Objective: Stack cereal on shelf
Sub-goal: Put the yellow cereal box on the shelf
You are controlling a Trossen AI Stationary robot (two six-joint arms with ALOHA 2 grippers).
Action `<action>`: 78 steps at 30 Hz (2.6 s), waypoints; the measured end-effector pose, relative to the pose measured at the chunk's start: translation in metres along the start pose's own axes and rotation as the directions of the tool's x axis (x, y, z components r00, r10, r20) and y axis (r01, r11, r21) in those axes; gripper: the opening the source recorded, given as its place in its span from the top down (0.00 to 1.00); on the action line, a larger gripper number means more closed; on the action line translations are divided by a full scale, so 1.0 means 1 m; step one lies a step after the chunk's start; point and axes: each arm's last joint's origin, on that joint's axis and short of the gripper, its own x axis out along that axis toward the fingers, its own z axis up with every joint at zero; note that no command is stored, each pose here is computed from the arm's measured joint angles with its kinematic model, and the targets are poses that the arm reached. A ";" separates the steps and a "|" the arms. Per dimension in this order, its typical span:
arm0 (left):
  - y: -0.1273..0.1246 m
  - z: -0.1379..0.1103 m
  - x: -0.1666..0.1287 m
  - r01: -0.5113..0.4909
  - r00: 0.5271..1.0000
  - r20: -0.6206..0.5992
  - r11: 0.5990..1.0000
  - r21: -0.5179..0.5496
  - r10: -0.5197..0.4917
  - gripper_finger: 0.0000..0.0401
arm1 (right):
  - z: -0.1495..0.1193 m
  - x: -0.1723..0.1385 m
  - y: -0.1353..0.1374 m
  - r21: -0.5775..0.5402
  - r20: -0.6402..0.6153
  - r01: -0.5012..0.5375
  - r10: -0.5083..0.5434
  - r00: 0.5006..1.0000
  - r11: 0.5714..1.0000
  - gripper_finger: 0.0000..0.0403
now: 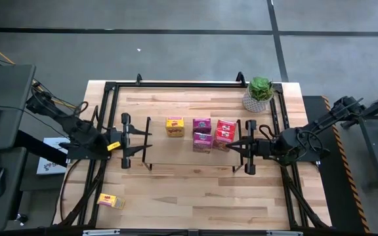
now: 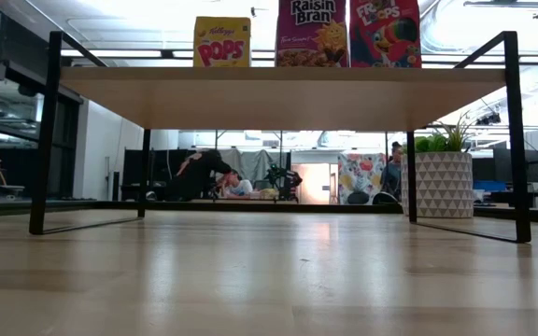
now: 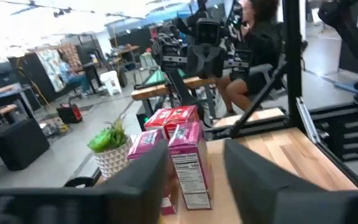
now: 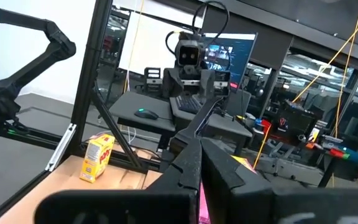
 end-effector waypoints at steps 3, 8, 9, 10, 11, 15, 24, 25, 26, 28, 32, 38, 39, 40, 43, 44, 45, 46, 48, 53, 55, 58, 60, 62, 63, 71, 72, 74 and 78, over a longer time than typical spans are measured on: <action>0.005 0.008 -0.001 0.011 0.999 -0.030 1.000 -0.011 -0.012 0.48 | 0.000 0.000 0.000 0.013 -0.003 -0.002 0.002 1.000 1.000 1.00; 0.012 0.017 0.000 0.002 0.998 -0.067 0.998 -0.068 -0.006 0.28 | 0.000 0.000 0.000 0.013 -0.002 -0.004 0.004 1.000 1.000 1.00; 0.013 0.018 0.000 0.026 0.996 -0.078 0.997 -0.076 -0.032 0.25 | 0.000 0.000 0.000 0.013 -0.003 -0.004 0.004 1.000 1.000 1.00; 0.013 0.020 0.001 0.067 0.994 -0.082 0.994 -0.091 -0.074 0.23 | 0.000 0.000 0.000 0.013 -0.003 -0.005 0.005 1.000 1.000 1.00; 0.012 0.023 0.001 0.125 0.988 -0.079 0.985 -0.121 -0.135 0.21 | -0.001 0.000 0.000 0.013 -0.007 -0.006 0.006 1.000 1.000 1.00; -0.004 0.033 0.007 0.332 0.923 -0.104 0.904 -0.268 -0.369 0.19 | -0.002 0.000 0.001 0.016 -0.019 -0.010 0.011 1.000 1.000 1.00; -0.096 0.019 0.015 0.317 0.704 -0.586 0.916 -0.247 -0.402 0.19 | -0.004 0.000 0.001 0.009 -0.035 -0.008 0.008 0.999 1.000 1.00; -0.106 0.018 0.015 0.321 0.673 -0.625 0.917 -0.235 -0.395 0.19 | -0.004 0.000 0.001 0.008 -0.037 -0.009 0.009 0.999 1.000 1.00; -0.115 0.017 0.015 0.323 0.643 -0.661 0.919 -0.224 -0.387 0.19 | -0.004 0.000 0.001 0.006 -0.040 -0.010 0.010 0.999 1.000 1.00; -0.132 0.017 0.012 0.317 0.580 -0.727 0.924 -0.214 -0.368 0.19 | -0.004 0.000 0.001 0.006 -0.043 -0.011 0.011 0.999 1.000 1.00; -0.155 0.019 0.006 0.260 0.464 -0.821 0.937 -0.233 -0.333 0.19 | -0.006 0.000 0.002 0.032 -0.057 -0.014 0.016 0.998 0.999 1.00; -0.174 0.009 -0.017 0.112 0.329 -0.915 0.972 -0.208 -0.234 0.19 | -0.007 0.000 0.002 0.042 -0.067 -0.016 0.019 0.998 0.999 1.00; -0.177 0.007 -0.021 0.096 0.308 -0.926 0.975 -0.199 -0.219 0.19 | -0.007 0.000 0.002 0.041 -0.069 -0.016 0.018 0.997 0.999 1.00; -0.180 0.004 -0.025 0.080 0.292 -0.936 0.980 -0.181 -0.197 0.19 | -0.007 0.000 0.002 0.041 -0.071 -0.016 0.019 0.997 0.999 1.00; -0.188 -0.001 -0.036 0.052 0.274 -0.948 0.986 -0.156 -0.164 0.19 | -0.007 0.000 0.003 0.042 -0.073 -0.017 0.020 0.997 0.999 1.00; -0.191 -0.002 -0.039 0.049 0.273 -0.948 0.987 -0.156 -0.163 0.19 | -0.008 0.000 0.003 0.042 -0.076 -0.017 0.021 0.997 0.999 1.00; -0.194 -0.003 -0.043 0.046 0.273 -0.948 0.987 -0.157 -0.164 0.19 | -0.008 0.000 0.003 0.049 -0.078 -0.018 0.022 0.997 0.999 1.00; -0.195 -0.003 -0.046 0.042 0.274 -0.947 0.986 -0.160 -0.165 0.19 | -0.008 0.000 0.003 0.060 -0.079 -0.017 0.022 0.997 0.998 1.00; -0.198 -0.003 -0.052 0.033 0.287 -0.944 0.986 -0.162 -0.164 0.19 | -0.008 0.000 0.003 0.065 -0.084 -0.018 0.024 0.996 0.998 1.00; -0.203 -0.001 -0.067 0.026 0.349 -0.923 0.987 -0.161 -0.160 0.19 | -0.010 -0.001 0.004 0.073 -0.102 -0.023 0.031 0.994 0.997 1.00; -0.203 -0.001 -0.070 0.024 0.358 -0.920 0.986 -0.163 -0.161 0.19 | -0.011 -0.001 0.004 0.077 -0.107 -0.024 0.032 0.994 0.997 1.00; -0.203 -0.008 -0.071 0.013 0.347 -0.927 0.989 -0.146 -0.141 0.20 | -0.011 -0.001 0.004 0.091 -0.109 -0.023 0.033 0.993 0.996 1.00; -0.203 -0.016 -0.072 0.014 0.317 -0.940 0.992 -0.127 -0.125 0.20 | -0.012 -0.001 0.004 0.089 -0.113 -0.025 0.035 0.993 0.996 1.00; -0.202 -0.024 -0.073 0.015 0.275 -0.955 0.994 -0.107 -0.107 0.20 | -0.012 -0.001 0.004 0.088 -0.115 -0.026 0.036 0.993 0.996 1.00; -0.202 -0.028 -0.074 0.015 0.250 -0.963 0.995 -0.100 -0.100 0.20 | -0.012 -0.001 0.004 0.088 -0.116 -0.026 0.036 0.993 0.996 1.00; -0.202 -0.032 -0.073 0.027 0.213 -0.971 0.994 -0.102 -0.106 0.20 | -0.012 -0.001 0.004 0.086 -0.119 -0.029 0.039 0.992 0.996 1.00; -0.203 -0.032 -0.073 0.026 0.207 -0.971 0.993 -0.115 -0.118 0.20 | -0.012 -0.001 0.004 0.086 -0.119 -0.029 0.039 0.992 0.996 1.00; -0.206 -0.035 -0.071 0.023 0.190 -0.971 0.990 -0.143 -0.144 0.20 | -0.012 -0.001 0.004 0.086 -0.120 -0.029 0.039 0.992 0.996 1.00; -0.204 -0.047 -0.068 0.019 0.113 -0.983 0.990 -0.141 -0.142 0.20 | -0.012 -0.001 0.004 0.086 -0.121 -0.029 0.039 0.992 0.996 1.00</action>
